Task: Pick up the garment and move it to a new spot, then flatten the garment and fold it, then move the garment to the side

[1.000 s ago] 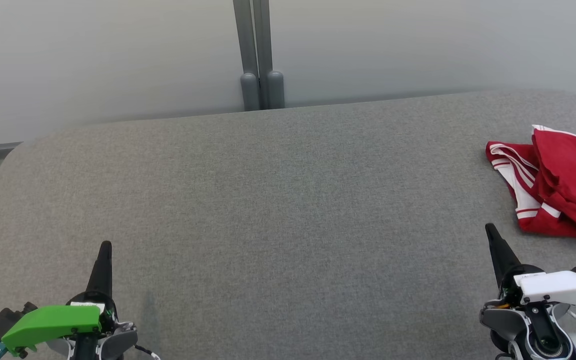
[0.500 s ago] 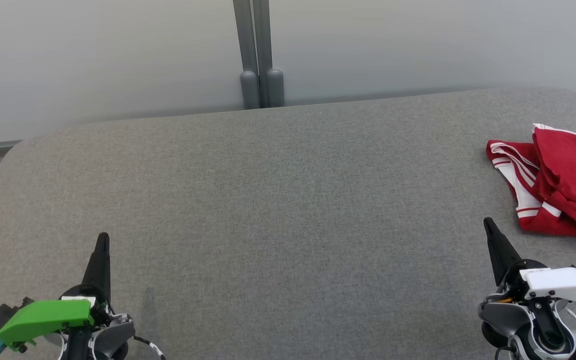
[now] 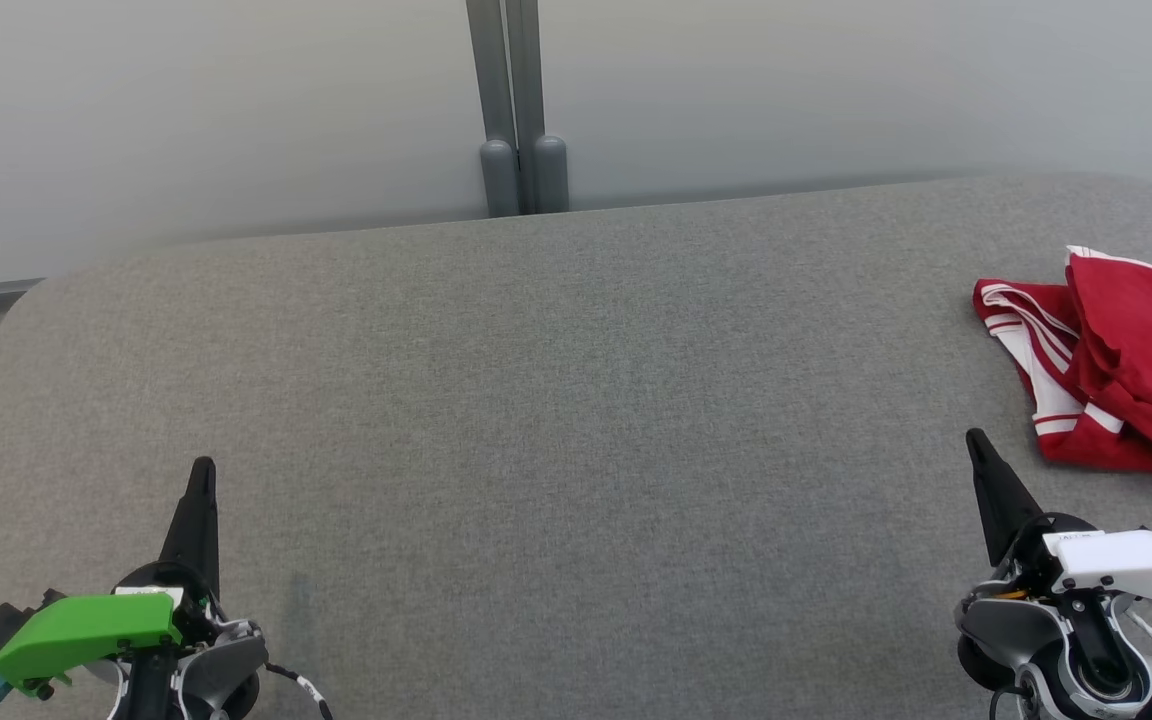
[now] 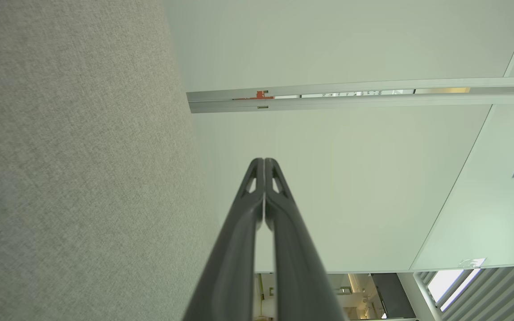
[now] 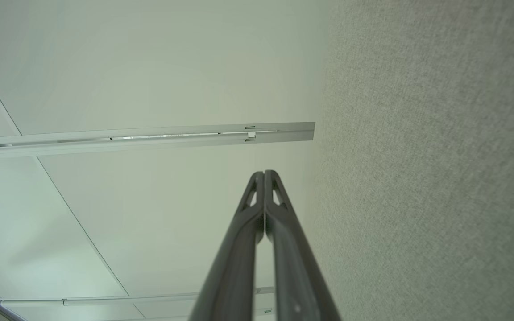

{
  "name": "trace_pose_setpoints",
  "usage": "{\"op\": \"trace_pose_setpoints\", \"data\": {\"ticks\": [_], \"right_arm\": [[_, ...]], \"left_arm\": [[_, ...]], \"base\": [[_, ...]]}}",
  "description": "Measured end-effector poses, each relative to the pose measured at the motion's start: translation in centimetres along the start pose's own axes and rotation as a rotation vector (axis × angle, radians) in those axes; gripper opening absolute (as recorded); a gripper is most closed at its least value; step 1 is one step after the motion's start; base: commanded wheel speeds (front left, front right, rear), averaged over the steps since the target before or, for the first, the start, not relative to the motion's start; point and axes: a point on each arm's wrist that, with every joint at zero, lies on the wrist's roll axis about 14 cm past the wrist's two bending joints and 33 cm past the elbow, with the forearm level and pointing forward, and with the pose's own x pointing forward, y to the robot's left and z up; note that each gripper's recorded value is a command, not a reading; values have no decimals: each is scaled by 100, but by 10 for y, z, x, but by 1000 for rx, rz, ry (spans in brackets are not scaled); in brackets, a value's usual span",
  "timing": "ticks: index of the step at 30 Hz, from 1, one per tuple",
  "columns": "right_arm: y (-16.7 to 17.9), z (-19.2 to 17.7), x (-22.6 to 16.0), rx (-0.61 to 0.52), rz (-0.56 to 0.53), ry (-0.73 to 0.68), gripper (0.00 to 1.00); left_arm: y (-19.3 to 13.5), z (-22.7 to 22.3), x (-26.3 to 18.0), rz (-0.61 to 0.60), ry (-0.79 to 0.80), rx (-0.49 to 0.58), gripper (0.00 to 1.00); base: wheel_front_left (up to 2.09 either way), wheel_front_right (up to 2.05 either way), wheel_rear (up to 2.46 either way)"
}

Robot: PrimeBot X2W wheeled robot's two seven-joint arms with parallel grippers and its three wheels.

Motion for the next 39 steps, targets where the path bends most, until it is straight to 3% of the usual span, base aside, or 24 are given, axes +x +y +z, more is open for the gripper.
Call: {"op": "trace_pose_setpoints", "data": {"ticks": [39], "right_arm": [[0, 0, 0, 0, 0, 0, 0]], "left_arm": [[0, 0, 0, -1, 0, 0, 0]], "base": [[0, 0, 0]]}}
